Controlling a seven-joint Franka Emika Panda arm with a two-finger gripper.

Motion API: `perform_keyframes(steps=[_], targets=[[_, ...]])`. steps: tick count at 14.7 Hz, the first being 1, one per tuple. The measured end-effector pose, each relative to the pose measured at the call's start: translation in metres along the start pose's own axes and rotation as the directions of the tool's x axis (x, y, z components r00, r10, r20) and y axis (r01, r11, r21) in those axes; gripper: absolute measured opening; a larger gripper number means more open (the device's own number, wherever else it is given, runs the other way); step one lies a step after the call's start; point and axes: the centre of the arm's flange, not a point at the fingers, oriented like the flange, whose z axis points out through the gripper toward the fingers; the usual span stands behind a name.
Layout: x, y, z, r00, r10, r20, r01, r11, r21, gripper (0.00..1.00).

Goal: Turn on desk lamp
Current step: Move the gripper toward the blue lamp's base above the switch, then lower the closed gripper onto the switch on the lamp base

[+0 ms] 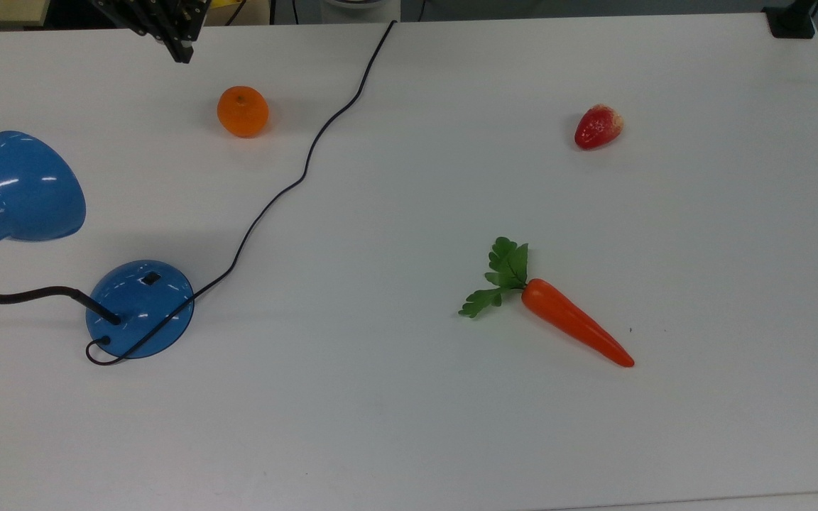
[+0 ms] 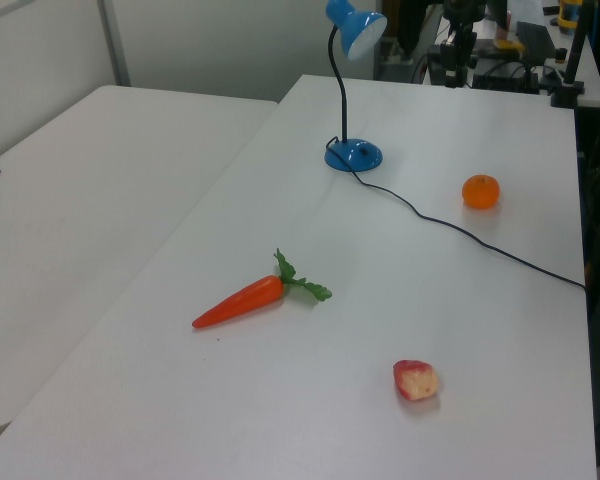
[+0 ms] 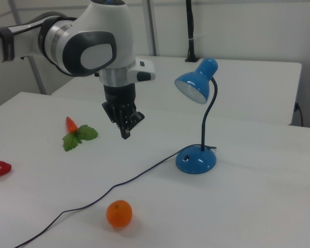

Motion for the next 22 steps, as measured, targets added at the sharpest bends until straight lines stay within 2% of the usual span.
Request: perform_keyframes(steps=[5, 10, 15, 18, 22], targets=[[0.003, 0.002, -0.002, 1.000, 0.006, -0.027, -0.006, 1.000, 0.005, 0.03], [0.017, 0.009, 0.002, 0.984, 0.051, -0.173, -0.050, 0.999, 0.008, 0.03], [0.030, 0.019, 0.030, 0.946, 0.109, -0.305, -0.114, 0.993, -0.001, 0.03], [0.035, 0.024, 0.054, 0.924, 0.150, -0.351, -0.159, 0.987, 0.003, 0.03], [0.056, 0.025, 0.095, 0.888, 0.204, -0.412, -0.218, 0.976, 0.012, 0.03]])
